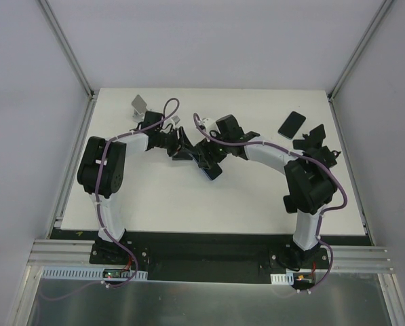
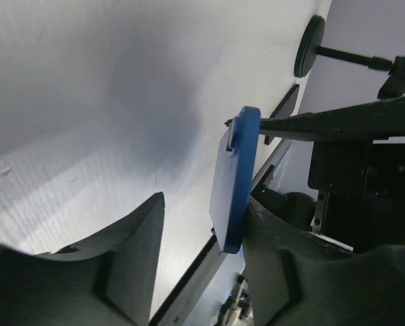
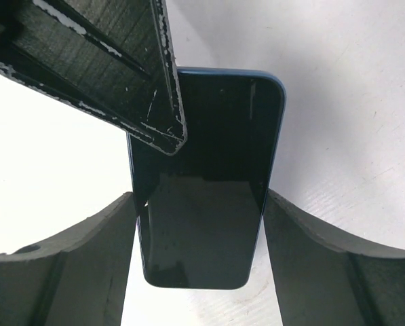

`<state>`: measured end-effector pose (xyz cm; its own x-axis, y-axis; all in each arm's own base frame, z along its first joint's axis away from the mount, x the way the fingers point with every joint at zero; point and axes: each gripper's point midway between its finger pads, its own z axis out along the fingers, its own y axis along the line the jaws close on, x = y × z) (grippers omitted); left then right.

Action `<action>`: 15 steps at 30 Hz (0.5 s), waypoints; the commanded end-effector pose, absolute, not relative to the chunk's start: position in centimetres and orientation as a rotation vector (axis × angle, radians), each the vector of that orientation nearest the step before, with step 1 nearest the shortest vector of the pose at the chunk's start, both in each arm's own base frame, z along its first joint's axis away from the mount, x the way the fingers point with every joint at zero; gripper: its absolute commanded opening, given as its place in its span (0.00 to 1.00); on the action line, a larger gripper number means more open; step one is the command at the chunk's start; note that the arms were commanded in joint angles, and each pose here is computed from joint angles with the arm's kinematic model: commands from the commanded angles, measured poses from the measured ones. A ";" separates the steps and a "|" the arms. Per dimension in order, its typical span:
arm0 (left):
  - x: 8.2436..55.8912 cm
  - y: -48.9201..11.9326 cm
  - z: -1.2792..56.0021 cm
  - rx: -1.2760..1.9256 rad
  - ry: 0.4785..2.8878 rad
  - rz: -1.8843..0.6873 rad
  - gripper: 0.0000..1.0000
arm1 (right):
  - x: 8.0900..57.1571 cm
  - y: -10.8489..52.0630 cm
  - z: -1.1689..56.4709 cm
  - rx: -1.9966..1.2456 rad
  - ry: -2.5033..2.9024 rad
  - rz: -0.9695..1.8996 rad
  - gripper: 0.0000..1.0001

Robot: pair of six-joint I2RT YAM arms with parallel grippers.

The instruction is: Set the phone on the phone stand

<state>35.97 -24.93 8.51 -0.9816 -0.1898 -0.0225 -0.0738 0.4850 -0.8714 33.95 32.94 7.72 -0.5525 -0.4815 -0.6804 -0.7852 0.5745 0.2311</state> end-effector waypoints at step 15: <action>36.5 -25.9 12.7 0.117 2.477 -1.420 0.00 | 35.3 33.3 12.1 -1.006 2.106 0.630 0.59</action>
